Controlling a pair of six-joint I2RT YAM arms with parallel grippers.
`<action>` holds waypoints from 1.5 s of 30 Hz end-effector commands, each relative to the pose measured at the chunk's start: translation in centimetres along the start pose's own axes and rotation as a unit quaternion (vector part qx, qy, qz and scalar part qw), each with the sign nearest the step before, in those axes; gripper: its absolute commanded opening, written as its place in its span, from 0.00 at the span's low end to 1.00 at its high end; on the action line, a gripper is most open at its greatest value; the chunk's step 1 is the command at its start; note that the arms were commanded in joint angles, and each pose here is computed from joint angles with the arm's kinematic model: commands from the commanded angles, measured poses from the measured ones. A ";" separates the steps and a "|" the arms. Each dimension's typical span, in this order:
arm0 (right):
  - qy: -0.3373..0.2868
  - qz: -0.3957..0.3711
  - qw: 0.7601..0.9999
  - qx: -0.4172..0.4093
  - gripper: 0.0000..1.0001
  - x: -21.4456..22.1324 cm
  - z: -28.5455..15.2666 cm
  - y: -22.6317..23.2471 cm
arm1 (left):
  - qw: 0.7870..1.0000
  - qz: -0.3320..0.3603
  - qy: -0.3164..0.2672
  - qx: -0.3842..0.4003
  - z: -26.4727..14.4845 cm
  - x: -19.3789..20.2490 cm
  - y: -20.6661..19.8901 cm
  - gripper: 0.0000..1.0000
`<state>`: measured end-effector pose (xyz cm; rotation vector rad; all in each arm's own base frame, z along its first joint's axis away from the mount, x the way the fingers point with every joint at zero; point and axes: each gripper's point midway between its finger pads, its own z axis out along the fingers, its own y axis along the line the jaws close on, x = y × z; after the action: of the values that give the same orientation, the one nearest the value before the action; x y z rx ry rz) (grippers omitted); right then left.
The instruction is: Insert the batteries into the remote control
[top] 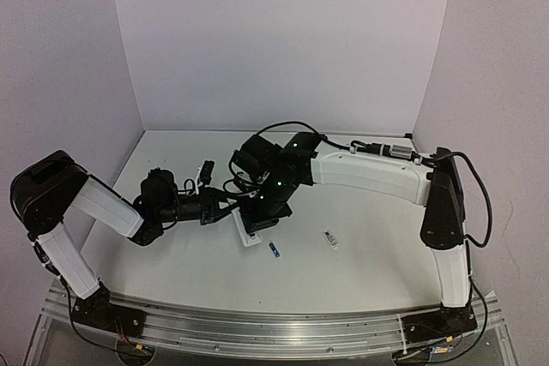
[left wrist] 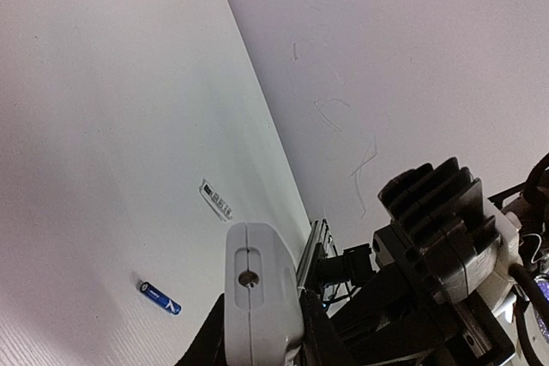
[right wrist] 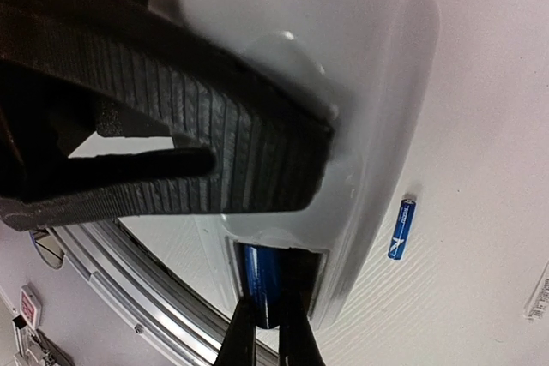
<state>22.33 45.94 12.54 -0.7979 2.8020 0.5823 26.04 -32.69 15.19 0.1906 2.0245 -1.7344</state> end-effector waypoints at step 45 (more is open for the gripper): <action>-0.169 -0.012 0.985 -0.022 0.19 -7.6 -1.5 1.6 | 0.996 0.036 0.003 0.087 0.5 0.0 -7.4 0.00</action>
<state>25.69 47.50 12.82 -0.7449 2.6553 0.5838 26.88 -32.13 13.43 0.0387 2.1326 -1.6357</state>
